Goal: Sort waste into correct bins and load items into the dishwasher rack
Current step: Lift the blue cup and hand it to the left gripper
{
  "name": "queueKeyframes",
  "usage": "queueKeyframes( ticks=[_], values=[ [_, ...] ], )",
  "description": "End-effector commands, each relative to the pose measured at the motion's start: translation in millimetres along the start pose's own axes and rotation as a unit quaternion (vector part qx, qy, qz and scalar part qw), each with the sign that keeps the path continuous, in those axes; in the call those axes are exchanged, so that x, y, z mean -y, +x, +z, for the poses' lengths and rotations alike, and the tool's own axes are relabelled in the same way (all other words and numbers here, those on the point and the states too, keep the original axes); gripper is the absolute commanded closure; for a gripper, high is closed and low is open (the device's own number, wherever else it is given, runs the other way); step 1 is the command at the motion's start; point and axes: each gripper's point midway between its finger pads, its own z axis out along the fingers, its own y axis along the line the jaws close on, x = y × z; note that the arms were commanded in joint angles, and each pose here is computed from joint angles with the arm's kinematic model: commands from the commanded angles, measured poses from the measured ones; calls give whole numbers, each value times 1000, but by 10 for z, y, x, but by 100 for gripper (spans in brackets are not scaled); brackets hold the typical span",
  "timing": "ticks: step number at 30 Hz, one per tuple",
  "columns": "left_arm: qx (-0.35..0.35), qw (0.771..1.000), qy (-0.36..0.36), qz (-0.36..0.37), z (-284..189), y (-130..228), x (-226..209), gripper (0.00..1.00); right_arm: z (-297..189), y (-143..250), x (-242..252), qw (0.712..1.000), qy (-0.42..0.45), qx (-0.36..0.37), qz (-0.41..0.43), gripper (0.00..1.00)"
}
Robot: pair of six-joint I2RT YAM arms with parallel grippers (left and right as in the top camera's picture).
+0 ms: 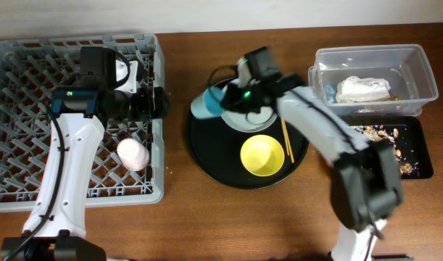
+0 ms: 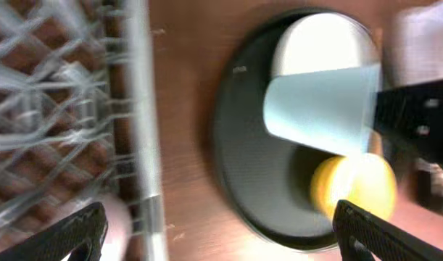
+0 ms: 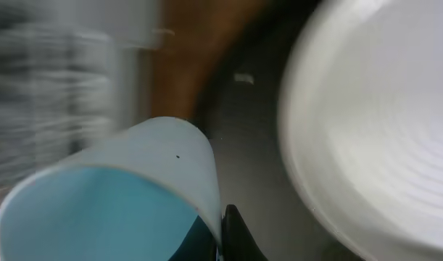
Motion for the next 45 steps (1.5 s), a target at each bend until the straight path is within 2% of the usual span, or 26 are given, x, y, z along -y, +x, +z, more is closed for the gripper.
queueKeyframes(
  ticks=[1, 3, 7, 12, 20, 25, 27, 30, 38, 45],
  values=[
    [11, 970, 242, 28, -228, -98, 830, 1, -999, -189, -733, 976, -193, 27, -101, 96],
    [30, 939, 338, 59, -429, -178, 1130, 1, -1196, -199, -760, 964, -237, 24, -114, 96],
    [52, 892, 436, 104, -716, -230, 1406, 1, -1430, -142, -838, 939, -312, 14, -147, 96],
    [45, 868, 482, 115, -861, -182, 1507, 1, -1493, -113, -991, 921, -346, 13, -177, 96],
    [46, 848, 511, 131, -965, -154, 1567, 1, -1532, -45, -1262, 895, -387, 10, -222, 96],
    [53, 824, 542, 154, -1090, -138, 1627, 1, -1441, -6, -1407, 890, -383, 16, -248, 96],
    [54, 814, 555, 164, -1141, -120, 1648, 7, -1412, -35, -1449, 892, -377, 24, -249, 96],
    [59, 810, 557, 171, -1151, -115, 1651, 19, -1403, -80, -1539, 889, -376, 38, -259, 96],
    [56, 805, 561, 182, -1144, -74, 1714, 19, -1398, -187, -1689, 886, -372, 70, -268, 96],
    [56, 804, 562, 184, -1144, -67, 1729, 19, -1269, -129, -1674, 892, -368, 52, -255, 96]
  ],
)
